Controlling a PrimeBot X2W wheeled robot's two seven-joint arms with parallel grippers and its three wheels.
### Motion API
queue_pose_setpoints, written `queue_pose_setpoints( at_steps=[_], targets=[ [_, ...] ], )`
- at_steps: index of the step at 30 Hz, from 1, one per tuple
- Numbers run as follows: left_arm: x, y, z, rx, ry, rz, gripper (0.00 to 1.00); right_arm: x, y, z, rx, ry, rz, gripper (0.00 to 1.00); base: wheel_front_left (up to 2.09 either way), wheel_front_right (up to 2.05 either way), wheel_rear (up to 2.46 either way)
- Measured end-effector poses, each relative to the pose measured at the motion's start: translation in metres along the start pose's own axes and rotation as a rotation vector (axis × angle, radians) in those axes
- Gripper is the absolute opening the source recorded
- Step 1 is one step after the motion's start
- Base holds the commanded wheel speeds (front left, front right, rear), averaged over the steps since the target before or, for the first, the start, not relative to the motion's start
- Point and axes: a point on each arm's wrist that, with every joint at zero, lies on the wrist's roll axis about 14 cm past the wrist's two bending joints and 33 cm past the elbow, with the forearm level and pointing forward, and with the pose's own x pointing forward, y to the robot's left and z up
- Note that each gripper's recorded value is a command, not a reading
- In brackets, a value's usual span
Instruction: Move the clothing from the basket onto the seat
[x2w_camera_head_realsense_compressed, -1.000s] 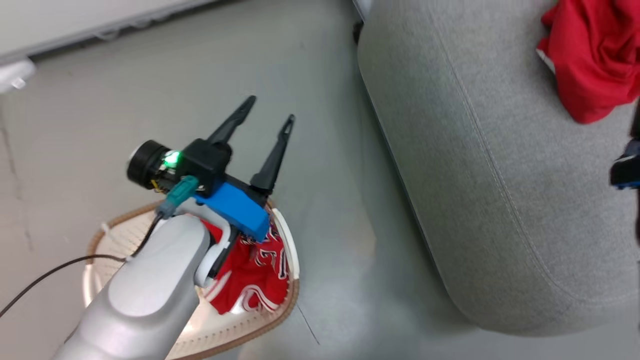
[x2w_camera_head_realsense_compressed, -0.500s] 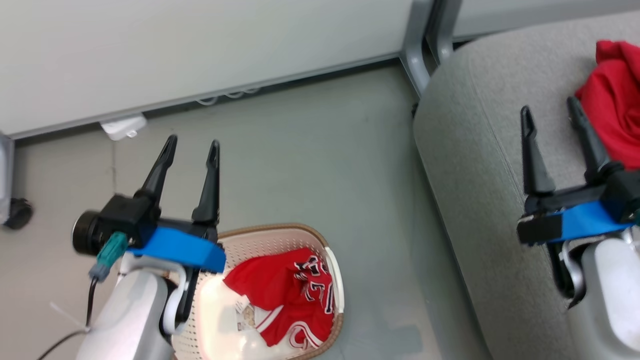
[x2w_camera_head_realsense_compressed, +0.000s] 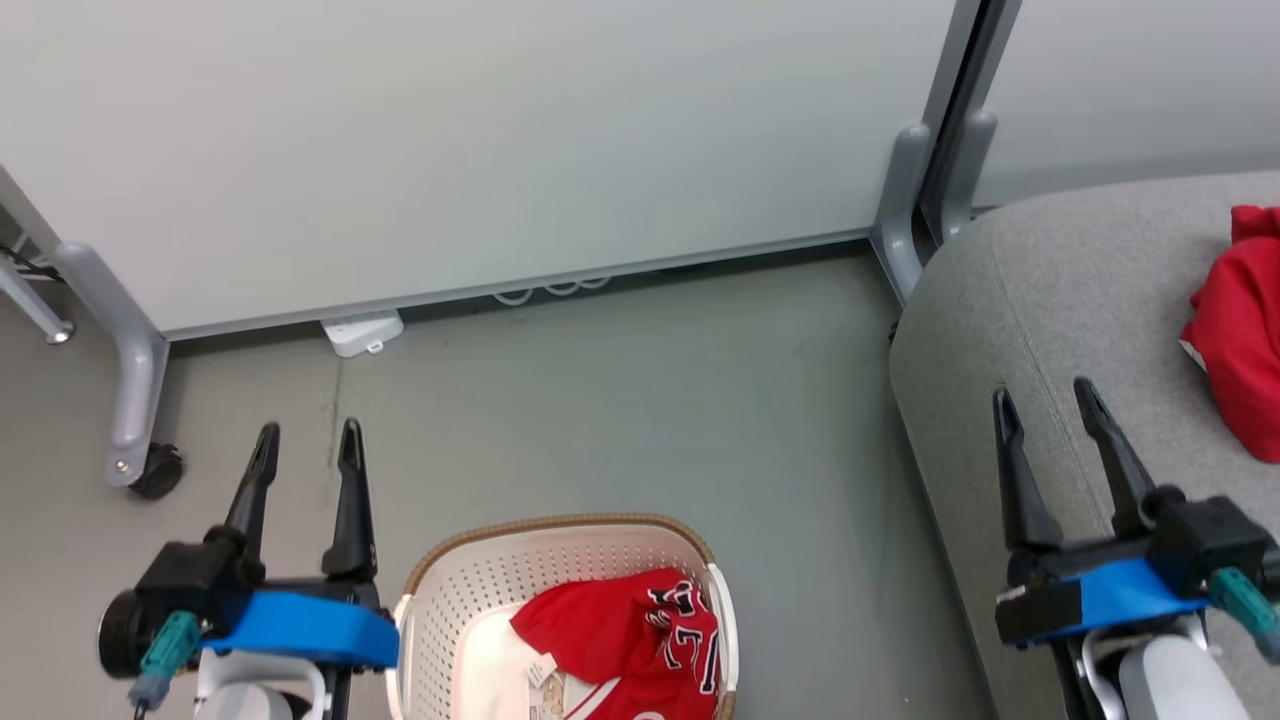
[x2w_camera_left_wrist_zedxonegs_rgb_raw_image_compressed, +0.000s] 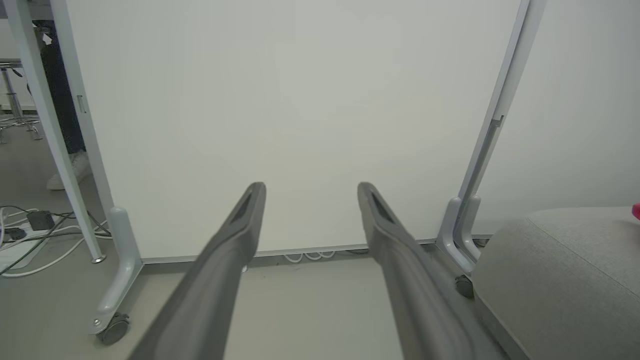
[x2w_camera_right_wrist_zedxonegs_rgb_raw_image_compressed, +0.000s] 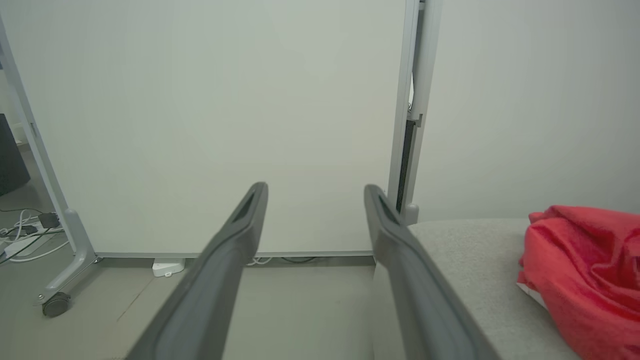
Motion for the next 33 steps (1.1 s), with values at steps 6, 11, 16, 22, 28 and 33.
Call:
queue_pose_setpoints(
  at_steps=[6,11,16,22,28,33],
  targets=[
    [-0.021,0.011,-0.002,0.001,0.011,0.031,1.00,-0.019,0.006,-0.011,0.021,0.036,-0.004,1.00,0.00,0.00,0.00],
    [-0.032,0.013,-0.007,0.003,0.027,0.038,1.00,-0.030,0.011,-0.016,0.027,0.056,-0.002,1.00,0.00,0.00,0.00],
    [-0.038,0.013,-0.009,0.001,0.033,0.040,1.00,-0.034,0.013,-0.020,0.036,0.067,-0.004,1.00,0.00,0.00,0.00],
    [-0.039,0.015,-0.010,-0.002,0.036,0.047,1.00,-0.034,0.015,-0.021,0.035,0.070,-0.001,1.00,0.00,0.00,0.00],
    [-0.039,0.018,-0.011,0.002,0.039,0.053,1.00,-0.034,0.015,-0.022,0.036,0.075,0.001,1.00,0.00,0.00,0.00],
    [-0.038,0.016,-0.016,0.005,0.055,0.040,1.00,-0.034,0.016,-0.025,0.039,0.083,0.000,1.00,0.00,0.00,0.00]
  ],
)
